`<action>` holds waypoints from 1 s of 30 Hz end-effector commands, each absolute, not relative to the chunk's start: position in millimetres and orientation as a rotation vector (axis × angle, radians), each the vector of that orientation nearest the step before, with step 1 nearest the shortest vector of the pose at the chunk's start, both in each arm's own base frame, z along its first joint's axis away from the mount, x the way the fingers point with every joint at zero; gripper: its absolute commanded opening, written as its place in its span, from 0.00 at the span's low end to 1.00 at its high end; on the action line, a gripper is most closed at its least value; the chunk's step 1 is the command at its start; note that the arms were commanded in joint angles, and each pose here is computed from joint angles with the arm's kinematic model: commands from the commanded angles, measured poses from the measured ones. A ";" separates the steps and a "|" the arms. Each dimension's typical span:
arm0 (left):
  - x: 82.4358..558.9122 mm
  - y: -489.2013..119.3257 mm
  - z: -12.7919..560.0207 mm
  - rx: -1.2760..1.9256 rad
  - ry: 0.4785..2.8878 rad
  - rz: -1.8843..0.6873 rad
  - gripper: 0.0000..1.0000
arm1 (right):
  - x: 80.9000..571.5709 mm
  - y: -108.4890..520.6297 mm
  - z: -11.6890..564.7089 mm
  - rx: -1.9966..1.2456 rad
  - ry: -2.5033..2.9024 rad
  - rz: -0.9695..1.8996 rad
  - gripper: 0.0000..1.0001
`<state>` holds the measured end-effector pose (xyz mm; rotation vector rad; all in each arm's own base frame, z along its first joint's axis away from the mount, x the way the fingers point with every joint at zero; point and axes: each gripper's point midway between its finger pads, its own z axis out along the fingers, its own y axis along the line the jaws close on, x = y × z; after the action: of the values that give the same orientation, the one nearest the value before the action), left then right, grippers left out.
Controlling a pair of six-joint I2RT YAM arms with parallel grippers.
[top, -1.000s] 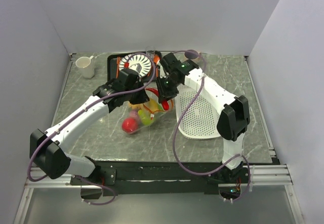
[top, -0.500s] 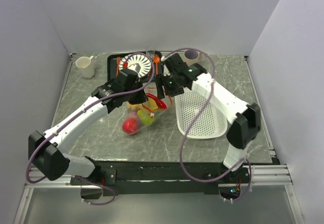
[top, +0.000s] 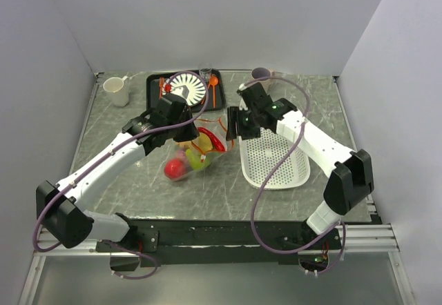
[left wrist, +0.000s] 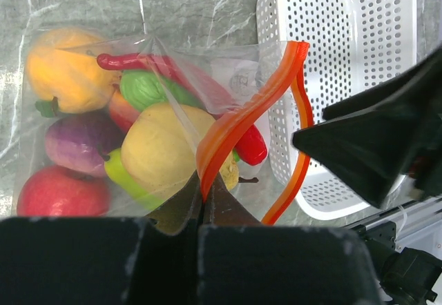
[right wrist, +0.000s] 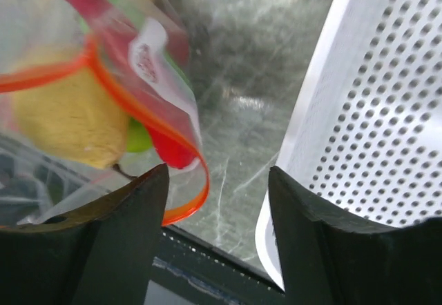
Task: Place the food in the zip-top bag and seal the zipper
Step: Place the fake vegetable in the zipper food storage bag, then adjust the zipper food storage bag at the center of the board.
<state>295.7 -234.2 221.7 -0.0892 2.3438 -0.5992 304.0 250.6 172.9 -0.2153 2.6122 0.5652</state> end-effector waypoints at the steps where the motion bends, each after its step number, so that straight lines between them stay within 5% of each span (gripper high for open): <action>1: 295.7 -233.2 235.4 -0.104 2.292 -0.623 0.01 | 307.5 264.9 177.6 -0.204 2.583 0.653 0.62; 4: 295.5 -232.4 235.1 -0.106 2.293 -0.622 0.01 | 302.1 271.1 174.1 -0.233 2.591 0.706 0.44; 6: 295.7 -231.9 234.6 -0.107 2.294 -0.614 0.01 | 299.5 273.1 174.6 -0.240 2.585 0.733 0.21; 9: 295.3 -229.4 234.5 -0.120 2.291 -0.609 0.01 | 295.6 279.6 185.3 -0.256 2.555 0.805 0.01; 22: 293.8 -207.0 236.1 -0.212 2.286 -0.504 0.01 | 301.9 309.4 261.8 -0.333 2.357 1.016 0.00; 27: 290.0 -147.7 267.4 -0.407 2.157 -0.286 0.01 | 282.3 329.3 303.6 -0.448 2.237 1.250 0.00; 30: 280.3 -120.2 289.0 -0.437 2.080 -0.240 0.09 | 278.6 341.5 311.1 -0.466 2.189 1.362 0.00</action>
<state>286.2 -169.9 235.7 -0.3048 2.2661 -0.3385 291.5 318.8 248.7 -0.3542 2.4093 1.1251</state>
